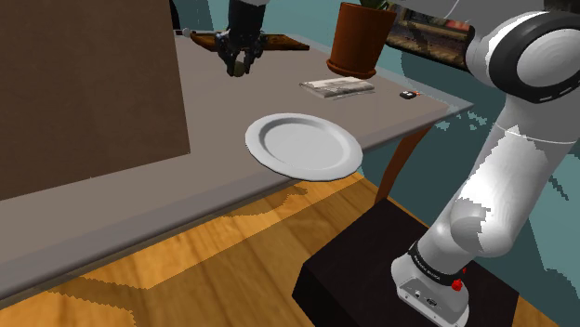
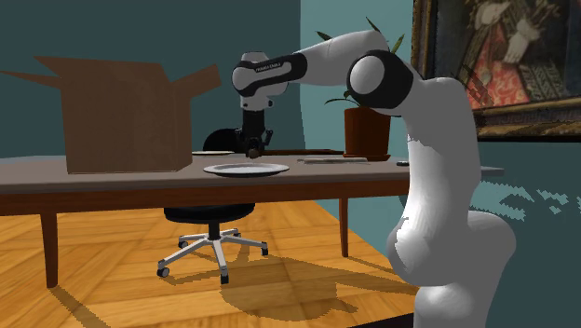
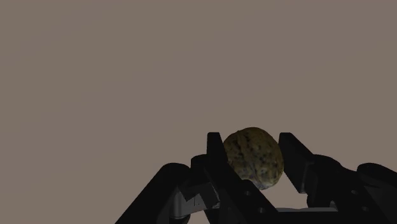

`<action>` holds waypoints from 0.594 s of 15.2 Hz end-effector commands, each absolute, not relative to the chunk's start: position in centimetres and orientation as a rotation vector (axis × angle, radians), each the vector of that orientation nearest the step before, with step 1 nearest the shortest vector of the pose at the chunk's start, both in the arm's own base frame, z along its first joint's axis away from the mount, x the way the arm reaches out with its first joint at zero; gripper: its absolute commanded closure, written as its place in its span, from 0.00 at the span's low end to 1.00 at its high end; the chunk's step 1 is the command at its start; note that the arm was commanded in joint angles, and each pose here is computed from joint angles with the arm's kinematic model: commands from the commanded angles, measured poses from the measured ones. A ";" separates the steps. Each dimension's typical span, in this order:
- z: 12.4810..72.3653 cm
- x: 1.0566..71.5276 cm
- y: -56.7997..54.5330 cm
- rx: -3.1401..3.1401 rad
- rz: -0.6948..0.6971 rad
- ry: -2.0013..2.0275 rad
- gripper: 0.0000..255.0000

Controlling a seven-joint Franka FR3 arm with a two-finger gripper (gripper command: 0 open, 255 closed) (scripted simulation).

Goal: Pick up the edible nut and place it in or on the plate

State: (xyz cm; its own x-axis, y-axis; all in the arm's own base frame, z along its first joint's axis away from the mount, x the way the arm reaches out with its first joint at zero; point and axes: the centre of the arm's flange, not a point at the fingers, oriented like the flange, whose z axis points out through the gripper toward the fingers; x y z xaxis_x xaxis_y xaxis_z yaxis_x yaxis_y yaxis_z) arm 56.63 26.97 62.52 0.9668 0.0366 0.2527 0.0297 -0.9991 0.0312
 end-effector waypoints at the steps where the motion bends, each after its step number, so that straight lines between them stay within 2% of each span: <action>1: 63.4 56.6 27.0 3.088 0.397 0.052 1.00; 9: 67.7 56.6 27.0 3.088 0.397 0.052 1.00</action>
